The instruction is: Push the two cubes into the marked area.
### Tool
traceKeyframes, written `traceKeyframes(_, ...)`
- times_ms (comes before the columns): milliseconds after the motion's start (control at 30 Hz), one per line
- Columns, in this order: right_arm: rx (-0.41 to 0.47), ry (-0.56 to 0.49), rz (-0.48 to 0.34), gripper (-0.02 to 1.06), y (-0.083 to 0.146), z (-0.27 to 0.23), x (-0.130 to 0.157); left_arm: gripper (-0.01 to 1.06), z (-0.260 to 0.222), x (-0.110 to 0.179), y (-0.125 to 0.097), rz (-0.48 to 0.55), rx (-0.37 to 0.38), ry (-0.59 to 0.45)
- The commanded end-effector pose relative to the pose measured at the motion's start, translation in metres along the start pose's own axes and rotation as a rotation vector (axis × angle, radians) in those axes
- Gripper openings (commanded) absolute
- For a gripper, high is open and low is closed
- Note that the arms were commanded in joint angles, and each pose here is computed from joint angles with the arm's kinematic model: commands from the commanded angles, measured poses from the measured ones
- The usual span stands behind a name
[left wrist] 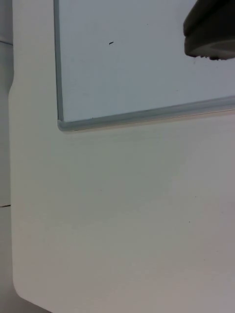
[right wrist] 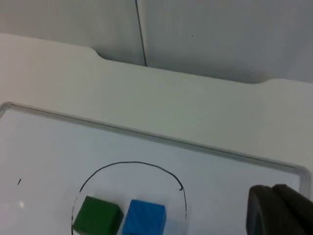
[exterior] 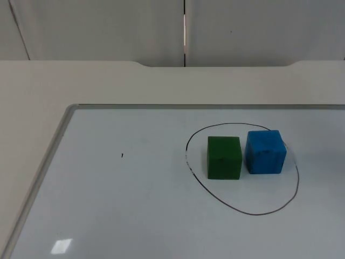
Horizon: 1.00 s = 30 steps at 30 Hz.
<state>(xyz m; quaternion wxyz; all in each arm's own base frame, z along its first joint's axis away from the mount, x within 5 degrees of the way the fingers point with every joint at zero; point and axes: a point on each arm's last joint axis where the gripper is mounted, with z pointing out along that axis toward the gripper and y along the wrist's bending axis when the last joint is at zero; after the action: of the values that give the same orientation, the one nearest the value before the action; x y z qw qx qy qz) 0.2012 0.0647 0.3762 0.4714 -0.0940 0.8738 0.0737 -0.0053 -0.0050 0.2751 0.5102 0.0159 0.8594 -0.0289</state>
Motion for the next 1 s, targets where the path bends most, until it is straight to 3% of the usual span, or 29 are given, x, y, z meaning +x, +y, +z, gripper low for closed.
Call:
traceKeyframes(0, 0.002, 0.01, 0.0, 0.0, -0.002, -0.005, 0.008, 0.0, 0.001, 0.0, 0.0, -0.003, 0.002, -0.006)
traceKeyframes(633, -0.023, -0.057, 0.028, 0.0, -0.012, -0.066, 0.106, 0.0, 0.001, 0.0, 0.0, -0.003, 0.002, -0.006)
traceKeyframes(967, -0.023, -0.142, 0.012, 0.0, -0.018, -0.11, 0.134, 0.0, 0.001, 0.0, 0.0, -0.003, 0.002, -0.006)
